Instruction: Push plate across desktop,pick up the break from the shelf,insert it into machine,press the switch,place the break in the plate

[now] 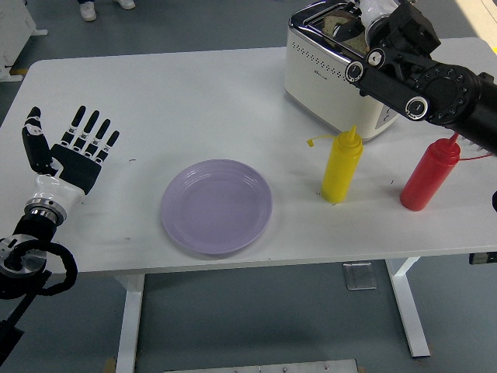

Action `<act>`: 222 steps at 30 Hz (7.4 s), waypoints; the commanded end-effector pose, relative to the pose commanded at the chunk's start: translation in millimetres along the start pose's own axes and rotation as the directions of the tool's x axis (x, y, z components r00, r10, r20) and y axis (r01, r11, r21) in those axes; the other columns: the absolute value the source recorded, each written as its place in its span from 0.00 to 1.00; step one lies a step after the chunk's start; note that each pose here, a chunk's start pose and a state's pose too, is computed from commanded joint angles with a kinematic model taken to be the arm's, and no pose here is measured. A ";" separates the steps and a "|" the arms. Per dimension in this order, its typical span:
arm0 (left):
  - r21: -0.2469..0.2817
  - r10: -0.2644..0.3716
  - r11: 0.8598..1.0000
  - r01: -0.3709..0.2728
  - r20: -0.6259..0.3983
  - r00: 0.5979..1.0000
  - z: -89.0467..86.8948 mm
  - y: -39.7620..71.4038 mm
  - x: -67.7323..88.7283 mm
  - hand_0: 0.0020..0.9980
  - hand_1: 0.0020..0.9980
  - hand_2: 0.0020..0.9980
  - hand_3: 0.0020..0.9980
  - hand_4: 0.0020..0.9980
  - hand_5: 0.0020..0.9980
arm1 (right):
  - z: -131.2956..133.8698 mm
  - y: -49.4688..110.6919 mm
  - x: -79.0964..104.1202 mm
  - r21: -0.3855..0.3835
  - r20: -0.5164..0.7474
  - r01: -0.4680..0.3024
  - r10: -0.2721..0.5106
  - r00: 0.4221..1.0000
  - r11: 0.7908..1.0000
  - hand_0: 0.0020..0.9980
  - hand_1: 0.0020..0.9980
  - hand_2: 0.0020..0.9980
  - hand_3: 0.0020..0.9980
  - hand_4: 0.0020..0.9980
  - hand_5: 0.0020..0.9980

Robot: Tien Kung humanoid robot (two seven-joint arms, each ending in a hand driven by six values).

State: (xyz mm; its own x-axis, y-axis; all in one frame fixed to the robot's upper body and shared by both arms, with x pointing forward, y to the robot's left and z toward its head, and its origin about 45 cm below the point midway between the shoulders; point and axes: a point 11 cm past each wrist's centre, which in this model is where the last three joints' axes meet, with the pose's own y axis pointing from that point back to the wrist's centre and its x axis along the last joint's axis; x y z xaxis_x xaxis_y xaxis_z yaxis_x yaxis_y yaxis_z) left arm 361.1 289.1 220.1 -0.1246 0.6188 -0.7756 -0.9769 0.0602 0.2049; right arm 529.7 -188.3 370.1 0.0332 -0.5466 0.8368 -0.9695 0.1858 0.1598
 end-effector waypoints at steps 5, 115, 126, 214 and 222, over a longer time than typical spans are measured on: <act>0.001 0.001 1.000 -0.001 0.000 1.000 -0.2 -0.1 0.2 0.84 0.79 0.78 0.76 0.77 1.00 | -2.9 1.1 1.4 0.008 0.003 0.009 -0.009 1.000 1.000 0.49 0.60 0.68 0.65 0.62 0.16; 0.035 -0.003 0.999 0.006 -0.077 0.997 -6.7 5.3 0.7 0.83 0.79 0.78 0.76 0.77 1.00 | 208.2 34.1 -4.9 0.395 -0.322 0.007 0.132 0.937 0.919 0.20 0.26 0.55 0.45 0.08 0.00; 0.035 -0.005 0.999 0.007 -0.077 0.997 -6.6 5.2 0.2 0.83 0.79 0.77 0.76 0.77 1.00 | 212.8 34.8 -16.7 0.387 -0.321 0.030 0.104 0.941 0.922 0.20 0.26 0.54 0.45 0.09 0.00; 0.039 0.000 0.999 0.003 -0.078 0.997 -5.6 6.4 1.3 0.83 0.79 0.77 0.75 0.77 1.00 | 129.3 48.6 121.8 0.341 -0.260 -0.143 0.240 0.935 0.929 0.42 0.51 0.62 0.54 0.14 0.00; 0.050 -0.002 0.999 0.007 -0.100 0.995 -4.4 5.7 -0.2 0.83 0.79 0.77 0.75 0.76 1.00 | 88.4 39.5 114.6 0.338 -0.218 -0.066 0.146 0.965 0.939 0.37 0.58 0.70 0.69 0.59 0.00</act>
State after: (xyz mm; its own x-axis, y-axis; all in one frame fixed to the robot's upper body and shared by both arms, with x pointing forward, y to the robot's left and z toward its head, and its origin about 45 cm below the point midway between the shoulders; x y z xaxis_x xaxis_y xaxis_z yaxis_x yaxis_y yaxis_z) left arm 354.8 285.8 218.8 -0.1390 0.5371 -0.8320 -0.9680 0.1038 0.2287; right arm 473.7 -315.8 426.0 -0.0571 -0.3223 0.9449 -0.9944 -0.0658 -0.0825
